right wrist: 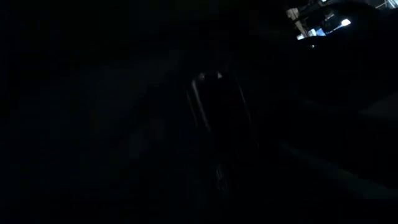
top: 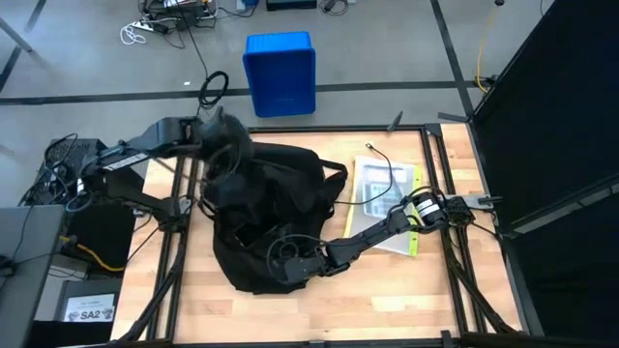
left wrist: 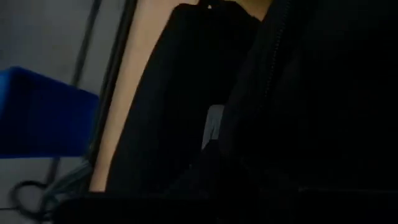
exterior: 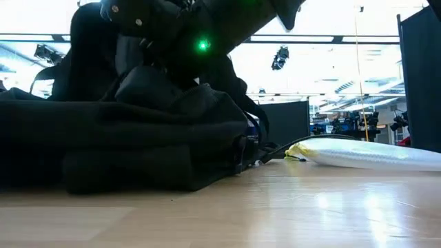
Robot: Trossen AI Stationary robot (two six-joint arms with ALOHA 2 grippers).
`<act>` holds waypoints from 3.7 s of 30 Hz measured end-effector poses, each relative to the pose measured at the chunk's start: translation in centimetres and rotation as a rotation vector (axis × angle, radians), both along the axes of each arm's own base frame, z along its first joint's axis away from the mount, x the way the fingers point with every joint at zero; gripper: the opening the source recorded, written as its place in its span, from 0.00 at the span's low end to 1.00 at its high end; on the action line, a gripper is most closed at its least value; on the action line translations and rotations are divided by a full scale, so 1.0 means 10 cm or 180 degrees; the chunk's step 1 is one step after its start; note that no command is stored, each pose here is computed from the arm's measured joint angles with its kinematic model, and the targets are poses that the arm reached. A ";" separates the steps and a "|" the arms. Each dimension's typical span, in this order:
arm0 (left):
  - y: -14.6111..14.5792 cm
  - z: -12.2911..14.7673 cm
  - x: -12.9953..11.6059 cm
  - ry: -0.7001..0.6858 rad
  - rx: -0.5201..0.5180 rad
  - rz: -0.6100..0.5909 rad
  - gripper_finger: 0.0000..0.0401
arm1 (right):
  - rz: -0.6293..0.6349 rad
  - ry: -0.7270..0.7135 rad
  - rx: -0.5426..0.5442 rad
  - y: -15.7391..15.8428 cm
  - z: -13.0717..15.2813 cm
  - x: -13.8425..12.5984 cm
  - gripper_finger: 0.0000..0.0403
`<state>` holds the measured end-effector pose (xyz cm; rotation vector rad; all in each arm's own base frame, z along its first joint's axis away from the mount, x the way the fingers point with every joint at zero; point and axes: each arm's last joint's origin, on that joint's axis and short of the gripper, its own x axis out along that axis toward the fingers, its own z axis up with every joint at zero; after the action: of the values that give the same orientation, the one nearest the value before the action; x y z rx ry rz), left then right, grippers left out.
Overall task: Unpack backpack
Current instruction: Remove the black cellphone from the backpack
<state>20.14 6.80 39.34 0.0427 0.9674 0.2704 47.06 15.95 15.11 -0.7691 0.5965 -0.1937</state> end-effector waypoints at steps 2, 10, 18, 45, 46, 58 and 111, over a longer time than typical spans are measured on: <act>0.19 -0.08 -0.01 -0.0081 -0.0092 0.0122 0.00 | 0.0004 0.0007 -0.0006 0.02 0.00 -0.01 0.64; 0.83 -0.77 -0.14 0.0081 -0.0642 0.0653 0.00 | -0.0058 -0.0015 -0.0080 0.06 0.00 -0.03 0.64; 1.16 -1.39 -0.21 0.0282 -0.1118 0.0892 0.00 | -0.0119 -0.0087 -0.0003 -0.12 -0.05 0.07 0.65; 1.04 -2.44 0.06 0.0478 -0.1834 0.0618 0.02 | -0.0497 -0.0260 0.0505 -0.38 -0.07 0.16 0.59; 1.05 -2.42 0.07 0.0463 -0.1803 0.0582 0.03 | -0.0505 -0.0250 0.0514 -0.38 -0.07 0.16 0.58; 1.32 -1.87 0.22 0.0793 -0.0935 0.0422 0.27 | -0.0572 -0.0226 0.0596 -0.39 -0.09 0.15 0.56; -0.99 -1.15 -0.26 0.0117 -0.0877 -0.0243 0.63 | -0.0588 -0.0277 0.0645 -0.39 -0.08 0.15 0.59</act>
<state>17.51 -3.12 27.81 -0.1676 1.0298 0.0647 48.56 12.09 14.30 -0.5072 0.5946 -0.3297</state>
